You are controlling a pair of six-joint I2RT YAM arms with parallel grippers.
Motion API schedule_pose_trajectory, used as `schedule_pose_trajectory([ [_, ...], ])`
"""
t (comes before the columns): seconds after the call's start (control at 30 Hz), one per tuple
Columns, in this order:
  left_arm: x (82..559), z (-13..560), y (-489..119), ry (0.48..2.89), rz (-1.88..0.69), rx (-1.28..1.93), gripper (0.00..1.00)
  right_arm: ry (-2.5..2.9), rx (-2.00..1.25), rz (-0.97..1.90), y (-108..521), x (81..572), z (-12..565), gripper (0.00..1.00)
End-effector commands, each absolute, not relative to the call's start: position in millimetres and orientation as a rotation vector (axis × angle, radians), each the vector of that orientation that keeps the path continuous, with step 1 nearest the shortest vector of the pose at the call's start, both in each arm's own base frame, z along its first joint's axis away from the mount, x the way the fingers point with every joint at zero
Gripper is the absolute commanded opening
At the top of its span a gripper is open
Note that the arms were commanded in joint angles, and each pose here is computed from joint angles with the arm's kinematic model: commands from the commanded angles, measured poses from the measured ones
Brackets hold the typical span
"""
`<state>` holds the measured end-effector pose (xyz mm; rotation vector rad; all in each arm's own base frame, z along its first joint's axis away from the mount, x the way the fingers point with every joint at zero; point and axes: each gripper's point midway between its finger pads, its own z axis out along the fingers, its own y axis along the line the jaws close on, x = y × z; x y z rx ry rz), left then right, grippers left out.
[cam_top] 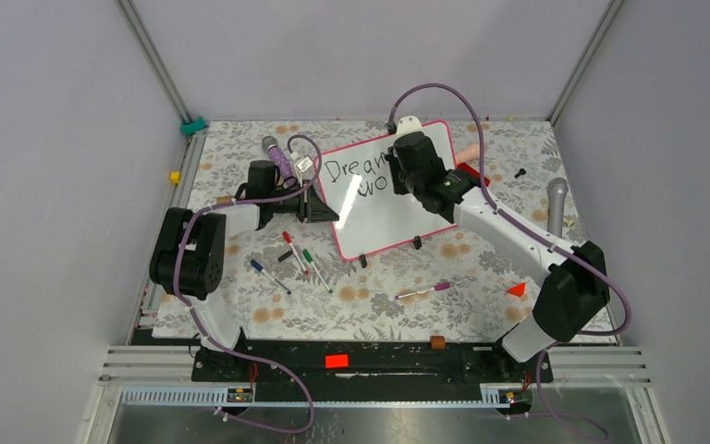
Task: Write a sentence on the whiteboard
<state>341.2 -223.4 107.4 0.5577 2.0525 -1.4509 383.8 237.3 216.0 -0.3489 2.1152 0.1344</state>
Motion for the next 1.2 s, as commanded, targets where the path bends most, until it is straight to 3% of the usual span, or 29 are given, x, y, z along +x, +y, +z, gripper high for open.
schedule_pose_trajectory([
  [0.0, 355.2, 64.9, -215.5, 2.184, -1.27, 0.477, 0.0, 2.084, -0.317, 0.153, 241.3, 393.0, 225.9, 0.0],
  [0.57, 355.3, 64.7, -215.5, 2.184, -1.268, 0.478, 0.0, 2.113, -0.328, 0.097, 247.0, 410.7, 207.5, 0.0],
  [1.17, 355.1, 64.6, -215.8, 2.185, -1.269, 0.478, 0.0, 2.191, -0.334, 0.145, 235.8, 377.5, 171.4, 0.0],
])
